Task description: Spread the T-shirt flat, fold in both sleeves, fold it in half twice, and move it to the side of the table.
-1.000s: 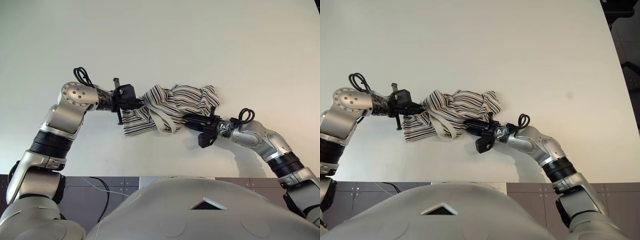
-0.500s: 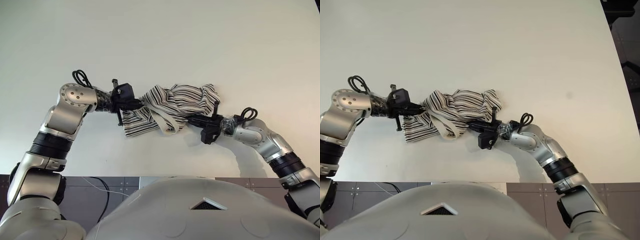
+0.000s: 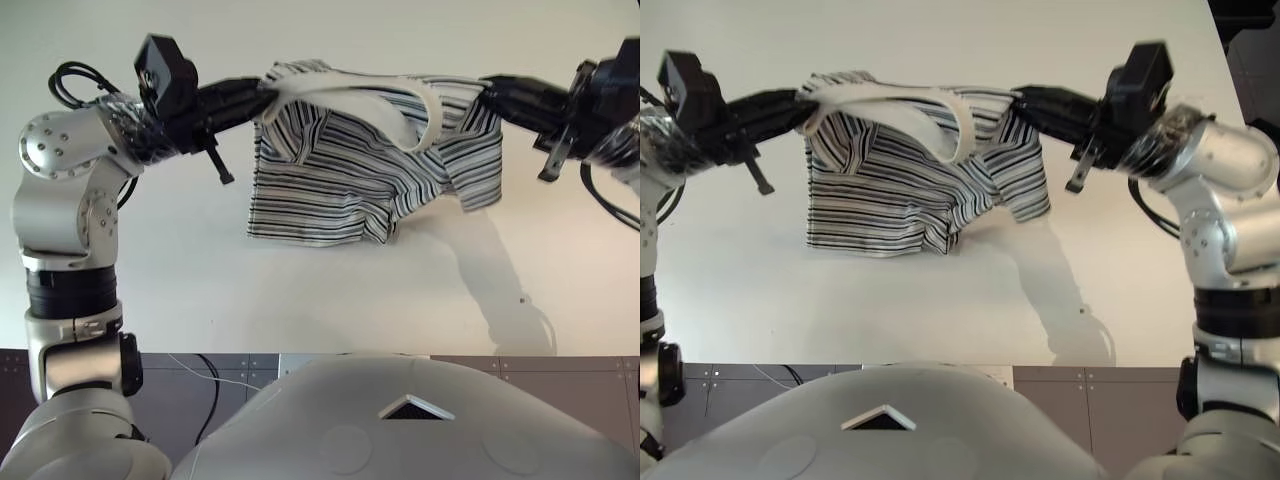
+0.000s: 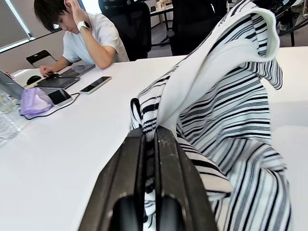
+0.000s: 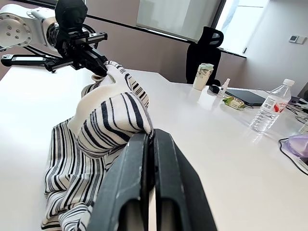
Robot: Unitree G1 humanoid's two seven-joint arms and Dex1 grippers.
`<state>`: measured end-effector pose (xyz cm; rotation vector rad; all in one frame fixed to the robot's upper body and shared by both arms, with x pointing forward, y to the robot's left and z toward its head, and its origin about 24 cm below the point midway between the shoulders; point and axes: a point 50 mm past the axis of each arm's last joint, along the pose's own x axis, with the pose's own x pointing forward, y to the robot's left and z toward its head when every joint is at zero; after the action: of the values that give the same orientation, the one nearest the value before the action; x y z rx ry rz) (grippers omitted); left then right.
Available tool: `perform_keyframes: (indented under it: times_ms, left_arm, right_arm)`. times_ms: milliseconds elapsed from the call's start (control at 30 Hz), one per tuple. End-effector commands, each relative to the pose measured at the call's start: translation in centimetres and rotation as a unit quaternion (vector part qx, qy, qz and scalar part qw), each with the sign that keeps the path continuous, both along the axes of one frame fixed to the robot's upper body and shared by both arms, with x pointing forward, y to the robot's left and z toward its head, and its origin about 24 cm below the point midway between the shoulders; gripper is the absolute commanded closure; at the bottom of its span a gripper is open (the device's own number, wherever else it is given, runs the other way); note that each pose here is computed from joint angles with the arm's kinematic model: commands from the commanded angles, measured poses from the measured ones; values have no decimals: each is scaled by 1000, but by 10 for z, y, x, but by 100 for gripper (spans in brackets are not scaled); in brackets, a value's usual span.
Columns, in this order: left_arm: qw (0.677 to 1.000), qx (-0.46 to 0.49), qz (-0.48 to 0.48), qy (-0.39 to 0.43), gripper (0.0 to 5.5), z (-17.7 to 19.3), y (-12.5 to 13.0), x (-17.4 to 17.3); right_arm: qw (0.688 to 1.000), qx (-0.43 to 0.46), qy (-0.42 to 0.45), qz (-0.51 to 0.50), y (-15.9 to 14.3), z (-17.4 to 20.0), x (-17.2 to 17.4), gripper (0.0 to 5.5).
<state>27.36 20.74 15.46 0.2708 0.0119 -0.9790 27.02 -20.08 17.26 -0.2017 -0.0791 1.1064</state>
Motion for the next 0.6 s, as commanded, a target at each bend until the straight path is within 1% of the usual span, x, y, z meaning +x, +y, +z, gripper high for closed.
perform_keyframes:
  times_ms: [33,100,167,300,433,600]
  left_arm:
    - [1000,7,20,10,540,2,-8,32]
    - [999,18,37,15,540,6,-9,58]
    - [997,32,65,6,540,17,-12,88]
    - [990,57,125,-10,540,47,-23,130]
    - [972,139,180,-57,540,75,-35,147]
    - [939,189,246,-150,540,120,-47,154]
  right_arm:
    - [1000,6,5,2,2,15,38,538]
    - [1000,-4,6,-5,6,23,65,538]
    - [999,-28,-5,-32,11,35,94,538]
    - [988,-96,-31,-115,22,55,132,538]
    - [960,-157,-86,-213,28,80,147,538]
    - [898,-199,-196,-339,35,121,155,538]
